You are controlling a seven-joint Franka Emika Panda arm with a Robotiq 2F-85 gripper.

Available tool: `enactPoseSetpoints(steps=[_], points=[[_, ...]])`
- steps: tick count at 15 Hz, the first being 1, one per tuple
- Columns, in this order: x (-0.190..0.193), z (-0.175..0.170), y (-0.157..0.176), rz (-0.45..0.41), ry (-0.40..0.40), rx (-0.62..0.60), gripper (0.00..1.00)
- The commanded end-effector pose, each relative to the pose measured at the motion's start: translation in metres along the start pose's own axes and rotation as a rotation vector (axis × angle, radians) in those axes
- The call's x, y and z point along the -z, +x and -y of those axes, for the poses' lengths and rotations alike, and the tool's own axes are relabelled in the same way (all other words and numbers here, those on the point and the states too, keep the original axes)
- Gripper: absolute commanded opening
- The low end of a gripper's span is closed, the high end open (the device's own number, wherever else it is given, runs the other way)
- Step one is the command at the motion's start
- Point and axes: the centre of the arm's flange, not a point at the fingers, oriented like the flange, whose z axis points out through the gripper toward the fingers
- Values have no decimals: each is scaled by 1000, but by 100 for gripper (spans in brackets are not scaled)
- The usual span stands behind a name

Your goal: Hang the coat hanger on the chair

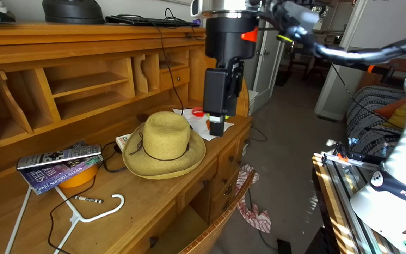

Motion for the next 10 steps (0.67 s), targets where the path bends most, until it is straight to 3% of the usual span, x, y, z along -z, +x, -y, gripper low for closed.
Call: enactPoseSetpoints(steps=[1, 5, 10], points=[[-16, 2, 59, 2, 48, -49, 100], [-63, -6, 107, -22, 184, -220, 100], [-119, -6, 157, -109, 259, -403, 100]])
